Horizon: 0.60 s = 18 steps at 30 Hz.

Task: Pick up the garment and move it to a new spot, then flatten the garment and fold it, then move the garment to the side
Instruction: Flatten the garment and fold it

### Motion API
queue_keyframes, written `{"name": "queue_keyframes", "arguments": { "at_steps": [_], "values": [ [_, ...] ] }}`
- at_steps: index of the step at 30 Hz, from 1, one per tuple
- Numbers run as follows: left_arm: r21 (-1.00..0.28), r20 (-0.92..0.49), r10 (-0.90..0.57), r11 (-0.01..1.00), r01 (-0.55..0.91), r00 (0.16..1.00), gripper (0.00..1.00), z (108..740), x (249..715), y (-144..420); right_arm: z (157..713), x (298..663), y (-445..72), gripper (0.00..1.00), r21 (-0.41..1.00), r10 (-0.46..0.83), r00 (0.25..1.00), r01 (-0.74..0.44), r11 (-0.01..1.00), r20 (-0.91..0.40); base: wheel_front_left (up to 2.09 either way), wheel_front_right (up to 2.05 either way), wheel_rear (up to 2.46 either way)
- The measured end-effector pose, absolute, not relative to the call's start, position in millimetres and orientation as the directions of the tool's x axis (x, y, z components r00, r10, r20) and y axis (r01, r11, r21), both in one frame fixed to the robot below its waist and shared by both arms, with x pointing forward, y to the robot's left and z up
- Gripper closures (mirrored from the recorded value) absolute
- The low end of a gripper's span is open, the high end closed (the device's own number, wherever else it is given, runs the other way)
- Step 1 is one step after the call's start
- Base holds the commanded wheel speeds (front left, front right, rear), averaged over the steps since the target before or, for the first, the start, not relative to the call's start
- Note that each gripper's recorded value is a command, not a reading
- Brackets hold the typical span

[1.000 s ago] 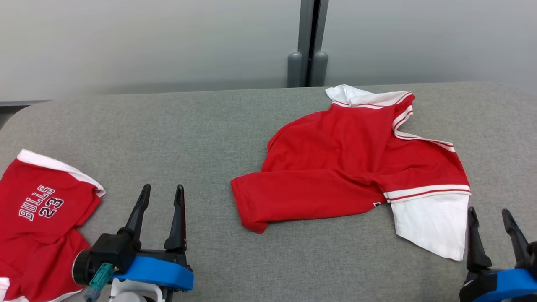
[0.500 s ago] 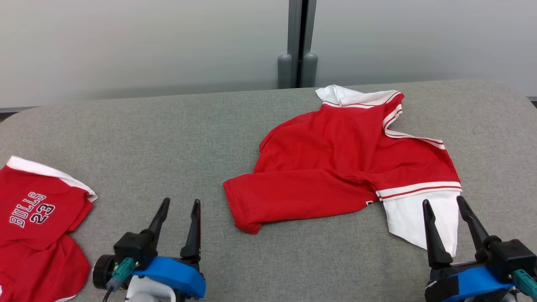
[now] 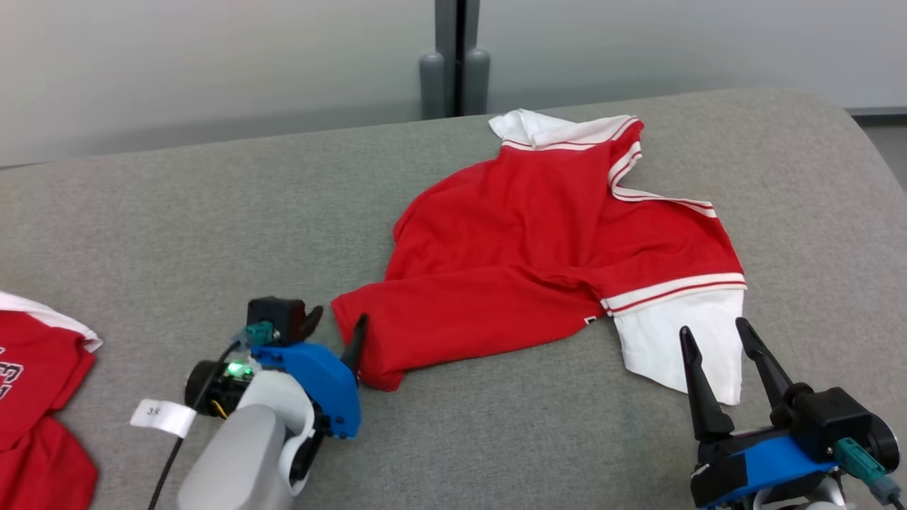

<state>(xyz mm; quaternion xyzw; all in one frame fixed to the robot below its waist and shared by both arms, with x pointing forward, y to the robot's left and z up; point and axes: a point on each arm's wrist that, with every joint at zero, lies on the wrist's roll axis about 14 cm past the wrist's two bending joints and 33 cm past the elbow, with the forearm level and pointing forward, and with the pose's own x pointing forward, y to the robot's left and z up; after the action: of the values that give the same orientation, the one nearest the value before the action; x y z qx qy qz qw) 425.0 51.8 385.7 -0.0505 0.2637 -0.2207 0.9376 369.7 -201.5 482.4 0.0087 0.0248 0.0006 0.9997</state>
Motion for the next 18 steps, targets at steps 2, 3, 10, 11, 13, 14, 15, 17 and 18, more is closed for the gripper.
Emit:
{"name": "queue_keyframes", "arguments": {
  "at_steps": [2, 3, 10, 11, 13, 14, 15, 17, 18],
  "values": [
    [-0.196, -0.498, -0.43, 0.902, 0.385, 0.753, 0.0, 379.7, 432.1, 53.6, 478.8, 368.1, -203.8, 0.0, 0.016, -0.006, 0.998, 0.007, 1.0, -0.061, 0.0, 0.0, 0.0],
    [-0.187, -0.521, -0.419, 0.906, 0.38, 0.743, 0.0, 374.5, 434.2, 55.7, 477.6, 367.8, -204.3, 0.0, 0.016, -0.008, 0.998, 0.009, 1.0, -0.063, 0.0, 0.0, 0.0],
    [-0.142, -0.622, -0.389, 0.91, 0.391, 0.679, 0.0, 350.8, 444.2, 56.7, 468.5, 370.7, -206.1, 0.0, 0.033, -0.016, 0.996, 0.019, 0.999, -0.087, 0.0, 0.0, 0.0],
    [-0.142, -0.628, -0.388, 0.91, 0.39, 0.674, 0.0, 348.9, 445.3, 56.5, 467.0, 371.2, -205.8, 0.0, 0.034, -0.015, 0.996, 0.018, 0.999, -0.091, 0.0, 0.0, 0.0],
    [-0.143, -0.649, -0.394, 0.903, 0.405, 0.65, 0.0, 345.0, 444.9, 53.5, 466.0, 373.6, -204.2, 0.0, 0.039, -0.01, 0.996, 0.014, 0.999, -0.09, 0.0, 0.0, 0.0],
    [-0.142, -0.665, -0.397, 0.899, 0.414, 0.633, 0.12, 342.7, 444.3, 51.6, 466.0, 375.4, -203.6, 0.0, 0.043, -0.008, 0.996, 0.012, 0.999, -0.089, 0.0, 0.0, 0.0],
    [-0.142, -0.679, -0.399, 0.895, 0.423, 0.616, 0.8, 340.6, 443.2, 50.2, 465.2, 376.3, -203.0, 0.0, 0.043, -0.006, 0.996, 0.01, 0.999, -0.09, 0.0, 0.0, 0.0],
    [-0.144, -0.691, -0.399, 0.893, 0.426, 0.603, 1.0, 339.8, 443.6, 49.2, 463.1, 377.4, -201.8, 0.0, 0.044, -0.002, 0.996, 0.007, 0.999, -0.094, 0.0, 0.0, 0.0],
    [-0.149, -0.693, -0.404, 0.891, 0.43, 0.597, 1.0, 339.9, 442.4, 47.4, 463.0, 378.2, -201.8, 0.0, 0.045, -0.002, 0.996, 0.006, 0.999, -0.094, 0.0, 0.0, 0.0]
  ]
}}
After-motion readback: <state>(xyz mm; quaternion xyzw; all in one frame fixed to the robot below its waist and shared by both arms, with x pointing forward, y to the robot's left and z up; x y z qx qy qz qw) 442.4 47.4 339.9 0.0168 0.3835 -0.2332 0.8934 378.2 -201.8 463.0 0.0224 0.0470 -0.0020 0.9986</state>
